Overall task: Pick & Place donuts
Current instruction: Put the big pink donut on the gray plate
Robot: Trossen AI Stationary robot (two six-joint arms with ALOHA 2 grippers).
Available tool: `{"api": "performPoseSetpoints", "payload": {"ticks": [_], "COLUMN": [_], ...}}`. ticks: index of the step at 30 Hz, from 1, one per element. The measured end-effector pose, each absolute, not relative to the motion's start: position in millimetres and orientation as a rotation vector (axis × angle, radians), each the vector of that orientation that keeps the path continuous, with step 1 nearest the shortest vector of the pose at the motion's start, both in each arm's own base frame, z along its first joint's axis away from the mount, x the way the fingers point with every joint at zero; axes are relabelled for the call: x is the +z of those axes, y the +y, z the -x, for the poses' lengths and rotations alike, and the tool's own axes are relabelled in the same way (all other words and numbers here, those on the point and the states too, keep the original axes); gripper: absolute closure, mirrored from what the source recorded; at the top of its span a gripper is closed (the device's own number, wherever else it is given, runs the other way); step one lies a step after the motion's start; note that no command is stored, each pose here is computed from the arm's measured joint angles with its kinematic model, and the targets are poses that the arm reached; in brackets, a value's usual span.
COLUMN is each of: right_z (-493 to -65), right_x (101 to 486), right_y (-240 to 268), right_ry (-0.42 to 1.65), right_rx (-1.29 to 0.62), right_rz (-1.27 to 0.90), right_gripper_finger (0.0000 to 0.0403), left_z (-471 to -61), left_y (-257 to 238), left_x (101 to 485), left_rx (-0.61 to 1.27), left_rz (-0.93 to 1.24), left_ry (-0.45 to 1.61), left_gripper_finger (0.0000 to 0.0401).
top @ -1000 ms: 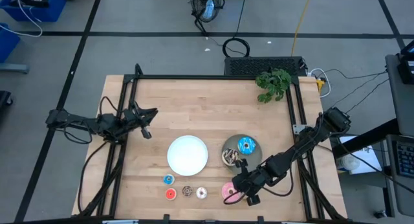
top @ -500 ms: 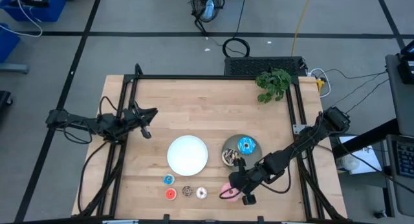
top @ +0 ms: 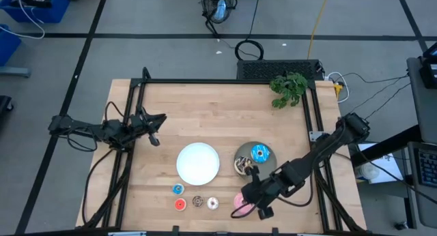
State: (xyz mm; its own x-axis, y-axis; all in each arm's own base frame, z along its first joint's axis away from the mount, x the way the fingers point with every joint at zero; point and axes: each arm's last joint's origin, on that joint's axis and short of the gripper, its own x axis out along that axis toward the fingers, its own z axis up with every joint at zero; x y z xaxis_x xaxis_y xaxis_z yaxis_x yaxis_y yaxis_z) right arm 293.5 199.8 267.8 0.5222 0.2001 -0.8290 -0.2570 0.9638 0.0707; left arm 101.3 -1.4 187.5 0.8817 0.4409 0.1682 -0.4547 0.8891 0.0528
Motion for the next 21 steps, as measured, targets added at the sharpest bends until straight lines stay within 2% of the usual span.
{"api": "performPoseSetpoints", "payload": {"ticks": [9, 12, 16, 21], "right_z": [-309, -323, -335, -344], "right_x": [313, 307, 285, 259], "right_y": [205, 214, 226, 236], "right_ry": [0.851, 0.867, 1.029, 1.137], "right_rx": [0.216, 0.223, 0.285, 0.361], "right_rz": [0.067, 0.104, 0.134, 0.167], "right_gripper_finger": [0.0403, 0.0403, 0.0403, 0.0403], "left_z": [-101, -101, -101, -102], "left_y": [-1, -1, -1, -2], "left_x": [188, 187, 187, 187], "left_rx": [0.467, 0.466, 0.466, 0.462], "left_rz": [-0.091, -0.090, -0.091, -0.094], "left_ry": [-0.154, -0.154, -0.152, -0.146], "left_gripper_finger": [0.0350, 0.0350, 0.0350, 0.0350]}}
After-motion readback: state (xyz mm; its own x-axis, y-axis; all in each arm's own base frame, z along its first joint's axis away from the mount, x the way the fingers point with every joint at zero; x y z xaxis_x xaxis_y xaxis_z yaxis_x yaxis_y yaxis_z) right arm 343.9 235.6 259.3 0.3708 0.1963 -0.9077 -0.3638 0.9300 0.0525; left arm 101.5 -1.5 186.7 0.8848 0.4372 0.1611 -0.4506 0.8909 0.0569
